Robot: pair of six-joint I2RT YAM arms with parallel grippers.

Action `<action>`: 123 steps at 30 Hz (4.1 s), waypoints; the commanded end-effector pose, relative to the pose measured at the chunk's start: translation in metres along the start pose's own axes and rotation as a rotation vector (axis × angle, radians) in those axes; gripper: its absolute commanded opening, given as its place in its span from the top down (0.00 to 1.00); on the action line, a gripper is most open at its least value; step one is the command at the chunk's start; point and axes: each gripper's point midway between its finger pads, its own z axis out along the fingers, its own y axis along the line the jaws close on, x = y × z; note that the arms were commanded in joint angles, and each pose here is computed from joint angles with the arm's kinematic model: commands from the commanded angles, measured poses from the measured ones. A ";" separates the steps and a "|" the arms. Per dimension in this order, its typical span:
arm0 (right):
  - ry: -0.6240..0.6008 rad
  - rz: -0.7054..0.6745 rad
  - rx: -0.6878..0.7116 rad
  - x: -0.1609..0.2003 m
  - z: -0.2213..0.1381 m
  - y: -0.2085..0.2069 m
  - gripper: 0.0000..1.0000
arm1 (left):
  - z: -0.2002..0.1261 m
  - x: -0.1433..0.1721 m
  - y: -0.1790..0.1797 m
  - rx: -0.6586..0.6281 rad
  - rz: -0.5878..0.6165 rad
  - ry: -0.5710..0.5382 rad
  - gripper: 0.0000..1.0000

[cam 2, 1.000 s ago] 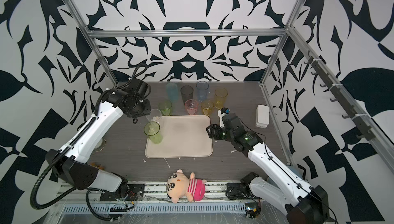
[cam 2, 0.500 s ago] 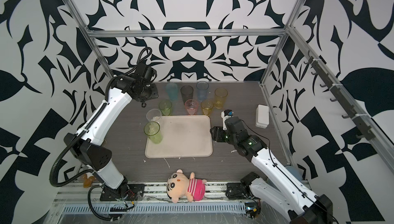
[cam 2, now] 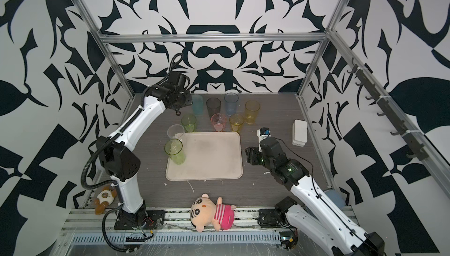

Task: Place the glasses into the tray
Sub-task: Pick up the glass from the top-center of the table, then place the glass on the tray.

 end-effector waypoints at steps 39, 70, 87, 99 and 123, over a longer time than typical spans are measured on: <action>-0.001 -0.044 0.043 0.014 -0.002 -0.014 0.33 | 0.129 0.033 -0.081 0.169 -0.033 0.124 0.53; 0.007 -0.029 0.037 0.015 -0.004 -0.013 0.33 | 0.132 0.035 -0.065 0.102 -0.041 0.118 0.67; 0.003 -0.007 0.024 0.015 -0.002 -0.011 0.33 | 0.080 0.001 -0.069 0.138 -0.030 0.025 0.93; 0.009 0.008 0.005 0.012 0.007 -0.005 0.33 | 0.004 -0.012 -0.070 0.198 -0.004 0.000 1.00; -0.016 0.079 -0.076 -0.004 0.009 0.014 0.34 | -0.143 0.058 -0.015 0.157 0.189 0.139 1.00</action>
